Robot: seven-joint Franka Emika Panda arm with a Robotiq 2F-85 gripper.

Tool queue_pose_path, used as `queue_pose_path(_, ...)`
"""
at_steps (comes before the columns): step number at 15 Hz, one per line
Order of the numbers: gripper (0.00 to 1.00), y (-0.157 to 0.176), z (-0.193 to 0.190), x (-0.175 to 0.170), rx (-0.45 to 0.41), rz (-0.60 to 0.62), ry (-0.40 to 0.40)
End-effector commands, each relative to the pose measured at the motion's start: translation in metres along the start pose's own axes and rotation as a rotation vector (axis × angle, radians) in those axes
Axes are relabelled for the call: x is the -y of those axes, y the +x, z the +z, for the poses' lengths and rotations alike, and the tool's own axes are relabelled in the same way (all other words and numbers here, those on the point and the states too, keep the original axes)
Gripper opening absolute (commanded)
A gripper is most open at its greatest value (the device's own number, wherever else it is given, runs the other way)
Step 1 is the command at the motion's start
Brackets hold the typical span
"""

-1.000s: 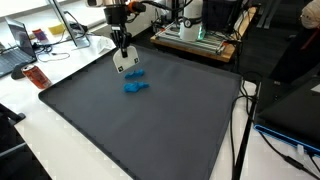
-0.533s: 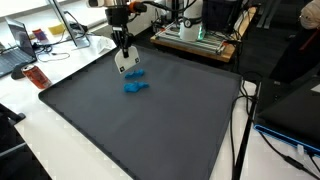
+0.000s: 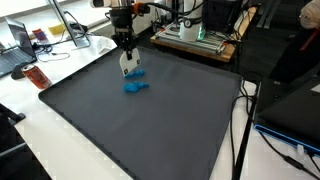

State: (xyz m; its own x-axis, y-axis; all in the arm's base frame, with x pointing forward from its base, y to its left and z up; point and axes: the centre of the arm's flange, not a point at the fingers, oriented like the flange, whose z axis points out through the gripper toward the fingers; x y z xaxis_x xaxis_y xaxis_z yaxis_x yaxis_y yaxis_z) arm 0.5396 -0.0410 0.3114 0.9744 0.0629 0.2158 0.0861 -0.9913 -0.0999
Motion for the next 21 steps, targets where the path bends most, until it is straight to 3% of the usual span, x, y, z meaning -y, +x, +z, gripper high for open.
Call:
queue_pose_path(1,0.01,-0.001,0.007,0.011,-0.012,-0.103,-0.035)
queue_pose_path(7,0.01,0.004,0.030,0.024,-0.008,-0.211,-0.063)
queue_pose_path(21,0.01,0.010,0.089,0.020,0.050,-0.272,-0.093)
